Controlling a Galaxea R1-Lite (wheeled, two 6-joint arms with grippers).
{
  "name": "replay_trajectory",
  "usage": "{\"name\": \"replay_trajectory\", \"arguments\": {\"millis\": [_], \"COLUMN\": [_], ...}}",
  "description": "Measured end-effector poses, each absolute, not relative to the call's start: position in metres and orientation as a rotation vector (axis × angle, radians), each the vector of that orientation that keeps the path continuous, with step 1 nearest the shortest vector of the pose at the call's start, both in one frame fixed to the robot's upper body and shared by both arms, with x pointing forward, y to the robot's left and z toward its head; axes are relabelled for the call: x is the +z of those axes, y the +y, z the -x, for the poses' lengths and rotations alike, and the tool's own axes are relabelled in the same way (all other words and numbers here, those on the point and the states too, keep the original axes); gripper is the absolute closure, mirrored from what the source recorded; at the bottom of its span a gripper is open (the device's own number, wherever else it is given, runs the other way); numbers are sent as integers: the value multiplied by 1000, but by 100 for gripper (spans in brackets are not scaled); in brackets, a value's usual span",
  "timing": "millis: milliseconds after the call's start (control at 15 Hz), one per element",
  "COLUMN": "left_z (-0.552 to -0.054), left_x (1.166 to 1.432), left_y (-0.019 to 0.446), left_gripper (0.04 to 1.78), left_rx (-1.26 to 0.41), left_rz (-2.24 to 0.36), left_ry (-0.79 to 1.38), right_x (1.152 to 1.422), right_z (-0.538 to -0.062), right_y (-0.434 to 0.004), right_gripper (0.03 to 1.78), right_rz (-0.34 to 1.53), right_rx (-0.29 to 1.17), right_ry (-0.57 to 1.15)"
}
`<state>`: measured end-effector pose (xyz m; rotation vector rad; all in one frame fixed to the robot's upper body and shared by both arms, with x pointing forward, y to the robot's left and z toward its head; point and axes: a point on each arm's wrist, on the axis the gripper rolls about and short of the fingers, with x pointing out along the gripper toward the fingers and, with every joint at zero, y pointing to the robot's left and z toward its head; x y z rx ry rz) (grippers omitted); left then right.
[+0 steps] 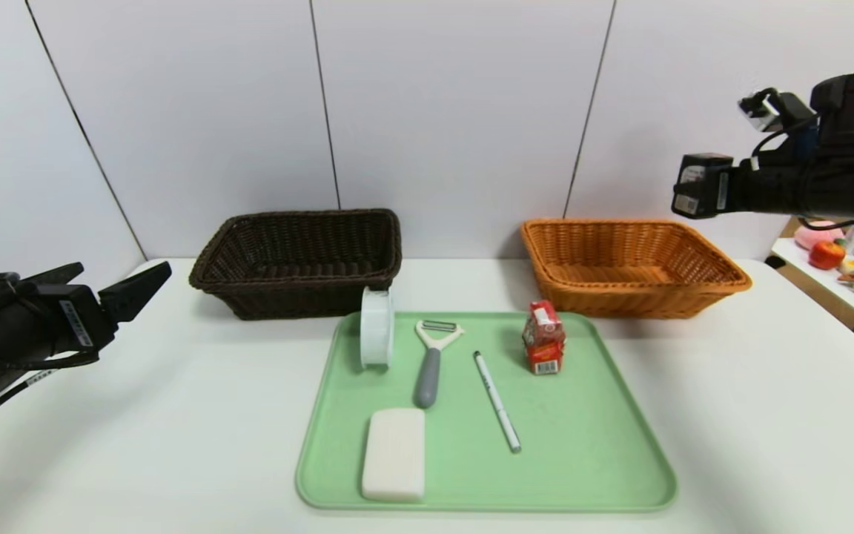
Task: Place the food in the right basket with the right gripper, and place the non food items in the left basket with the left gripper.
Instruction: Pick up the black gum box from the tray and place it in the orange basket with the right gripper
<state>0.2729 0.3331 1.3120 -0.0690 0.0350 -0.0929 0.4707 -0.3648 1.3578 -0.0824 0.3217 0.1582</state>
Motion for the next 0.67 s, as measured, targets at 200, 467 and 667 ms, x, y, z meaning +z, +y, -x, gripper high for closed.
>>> {"name": "replay_trajectory", "arguments": {"millis": [200, 467, 667], "left_z": [-274, -275, -275], "left_x": [1311, 1310, 1308], "left_y": [333, 333, 333], "left_gripper": [13, 13, 13], "left_rx": [-93, -92, -92], "left_rz": [72, 74, 76], "left_ry": [42, 46, 52], "right_x": [1335, 1311, 1300], "right_z": [-492, -501, -510], "right_y": [-356, -353, -355], "right_gripper": [108, 108, 108], "right_rz": [80, 73, 91], "right_rx": [182, 170, 112], "right_ry": [377, 500, 522]}}
